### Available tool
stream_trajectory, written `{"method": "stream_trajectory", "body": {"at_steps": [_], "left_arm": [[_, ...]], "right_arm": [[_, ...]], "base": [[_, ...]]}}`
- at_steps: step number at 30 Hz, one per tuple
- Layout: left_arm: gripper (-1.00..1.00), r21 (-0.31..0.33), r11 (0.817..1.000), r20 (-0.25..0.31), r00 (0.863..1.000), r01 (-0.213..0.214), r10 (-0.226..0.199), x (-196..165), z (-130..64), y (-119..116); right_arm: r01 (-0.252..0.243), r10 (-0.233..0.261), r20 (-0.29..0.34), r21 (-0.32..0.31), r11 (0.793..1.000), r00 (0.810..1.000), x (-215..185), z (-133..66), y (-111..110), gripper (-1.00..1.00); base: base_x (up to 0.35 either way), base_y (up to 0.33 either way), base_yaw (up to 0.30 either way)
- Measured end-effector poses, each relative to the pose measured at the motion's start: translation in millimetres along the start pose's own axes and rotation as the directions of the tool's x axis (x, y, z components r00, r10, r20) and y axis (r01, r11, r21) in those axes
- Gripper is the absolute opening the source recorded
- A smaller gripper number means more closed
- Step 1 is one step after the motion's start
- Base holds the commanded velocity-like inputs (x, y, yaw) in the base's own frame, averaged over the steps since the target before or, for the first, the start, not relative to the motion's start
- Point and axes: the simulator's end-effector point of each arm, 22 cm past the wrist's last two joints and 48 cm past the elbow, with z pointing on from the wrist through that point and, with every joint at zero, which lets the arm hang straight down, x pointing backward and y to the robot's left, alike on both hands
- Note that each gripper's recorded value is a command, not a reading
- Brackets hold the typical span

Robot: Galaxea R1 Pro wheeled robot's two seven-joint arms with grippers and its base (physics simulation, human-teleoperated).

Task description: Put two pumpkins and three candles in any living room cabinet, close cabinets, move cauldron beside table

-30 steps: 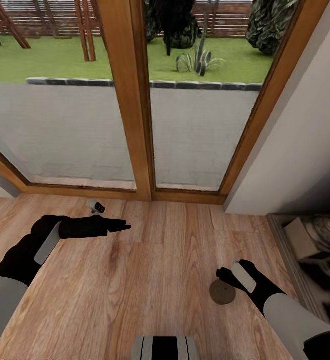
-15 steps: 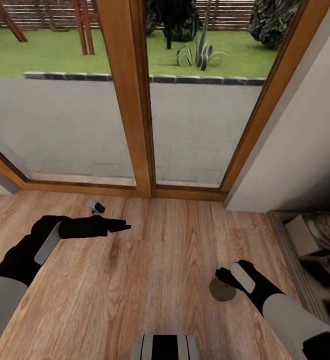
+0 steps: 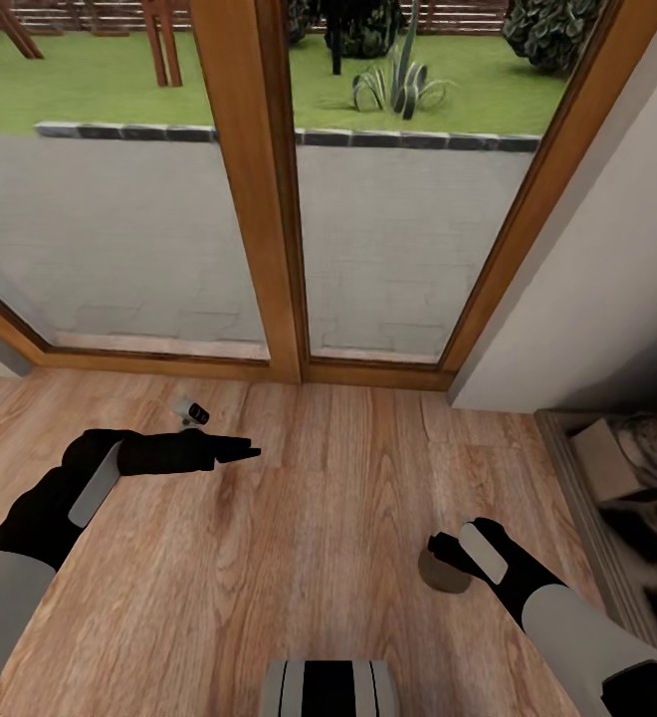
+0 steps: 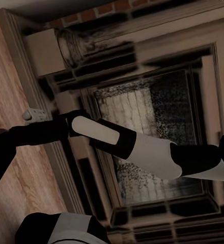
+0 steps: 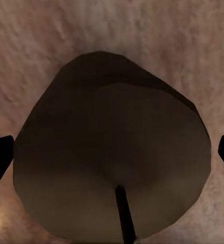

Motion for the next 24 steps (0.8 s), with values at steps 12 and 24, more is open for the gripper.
{"method": "stream_trajectory", "body": {"at_steps": [12,24], "left_arm": [[1.00,-0.002,1.000,-0.001,1.000,0.012,-0.012,2.0,0.4,7.2],[1.00,-0.002,1.000,-0.001,1.000,0.017,-0.017,2.7,0.4,9.5]], "right_arm": [[0.001,-0.001,-0.011,0.005,1.000,1.000,4.6,5.7,-1.6,1.00],[0.003,-0.003,-0.015,0.007,1.000,1.000,6.2,7.6,-2.0,1.00]], "base": [[0.000,0.000,0.000],[0.000,0.000,0.000]]}}
